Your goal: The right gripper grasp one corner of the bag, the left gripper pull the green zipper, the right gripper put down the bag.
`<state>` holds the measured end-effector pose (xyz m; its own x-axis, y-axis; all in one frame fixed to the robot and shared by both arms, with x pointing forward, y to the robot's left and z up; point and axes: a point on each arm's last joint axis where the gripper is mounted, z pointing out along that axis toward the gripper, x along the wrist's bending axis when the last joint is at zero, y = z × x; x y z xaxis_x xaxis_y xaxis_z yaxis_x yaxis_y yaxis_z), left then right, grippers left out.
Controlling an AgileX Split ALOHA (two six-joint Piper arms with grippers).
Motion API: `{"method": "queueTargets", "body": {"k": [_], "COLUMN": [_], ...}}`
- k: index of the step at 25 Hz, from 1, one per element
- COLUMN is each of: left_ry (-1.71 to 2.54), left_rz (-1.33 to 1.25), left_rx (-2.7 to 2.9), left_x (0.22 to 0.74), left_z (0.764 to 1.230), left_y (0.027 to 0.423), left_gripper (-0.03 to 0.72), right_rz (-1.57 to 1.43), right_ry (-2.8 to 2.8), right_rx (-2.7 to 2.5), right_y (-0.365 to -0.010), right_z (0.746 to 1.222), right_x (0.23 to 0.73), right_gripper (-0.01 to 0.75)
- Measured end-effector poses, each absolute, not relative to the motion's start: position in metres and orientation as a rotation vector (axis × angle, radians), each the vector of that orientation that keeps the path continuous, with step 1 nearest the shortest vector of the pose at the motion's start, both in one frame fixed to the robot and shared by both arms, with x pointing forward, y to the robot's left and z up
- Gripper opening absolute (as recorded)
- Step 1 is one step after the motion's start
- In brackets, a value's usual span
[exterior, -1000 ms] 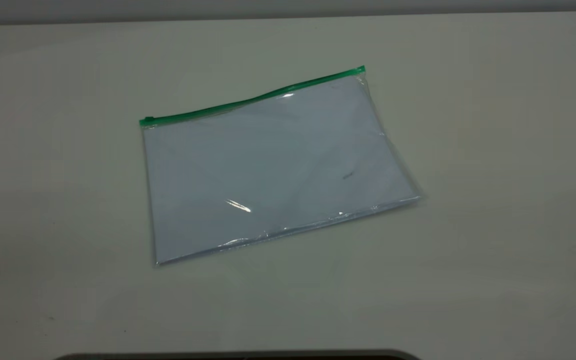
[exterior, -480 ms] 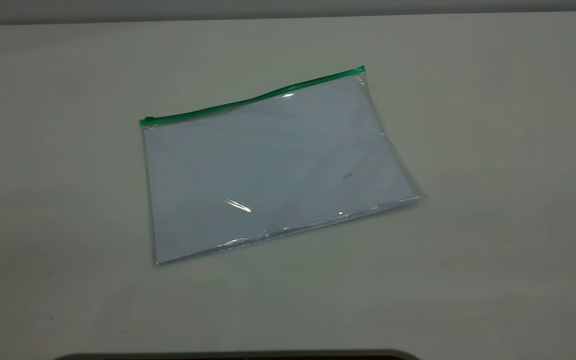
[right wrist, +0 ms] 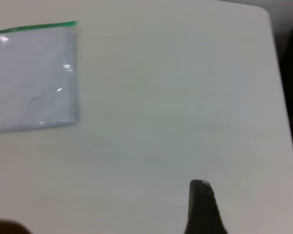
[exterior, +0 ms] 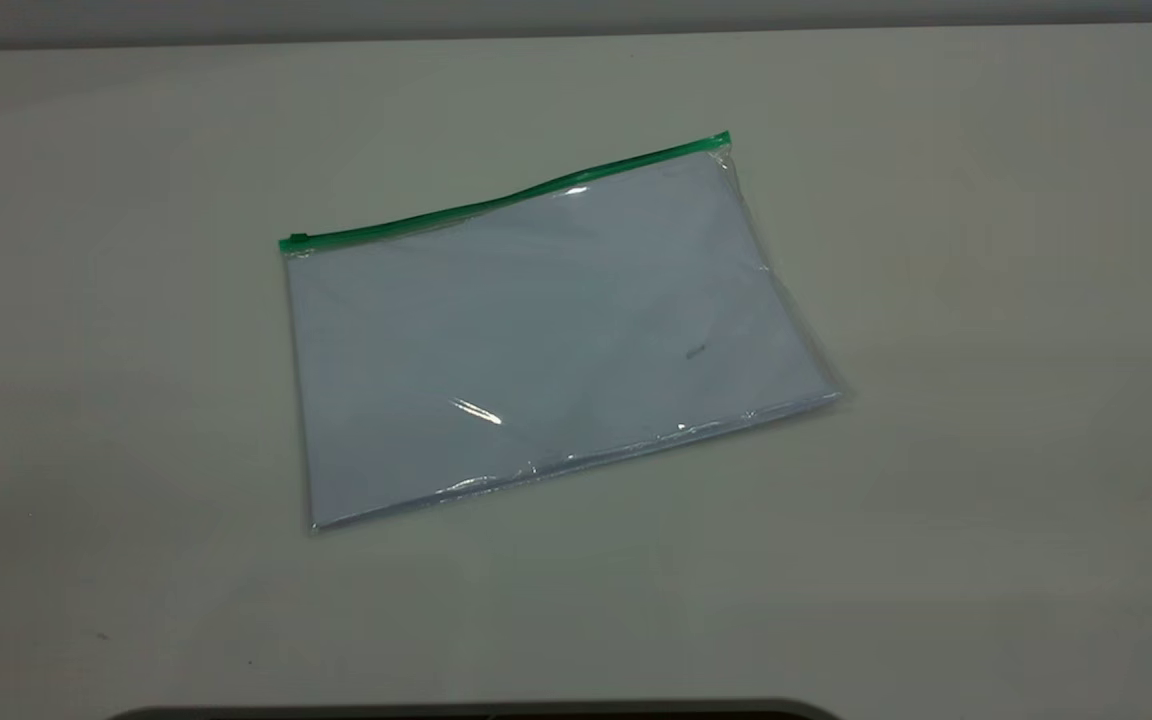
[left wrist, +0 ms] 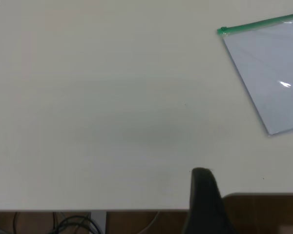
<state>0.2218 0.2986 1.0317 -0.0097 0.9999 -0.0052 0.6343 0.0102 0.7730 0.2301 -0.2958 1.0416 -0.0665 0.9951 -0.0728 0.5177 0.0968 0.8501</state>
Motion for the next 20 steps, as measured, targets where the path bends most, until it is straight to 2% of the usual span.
{"method": "queueTargets", "body": {"k": [20], "left_ry": [1.705], "left_rz": [0.801], "left_rx": [1.684], "left_x": [0.2218], "left_z": [1.0317], "left_y": [0.2986], "left_gripper": [0.551], "right_rz": [0.861], "right_ry": [1.628], "right_rx": [1.555], "right_y": [-0.2985], "right_z": [1.0416], "right_x": [0.2302], "right_gripper": [0.524]}}
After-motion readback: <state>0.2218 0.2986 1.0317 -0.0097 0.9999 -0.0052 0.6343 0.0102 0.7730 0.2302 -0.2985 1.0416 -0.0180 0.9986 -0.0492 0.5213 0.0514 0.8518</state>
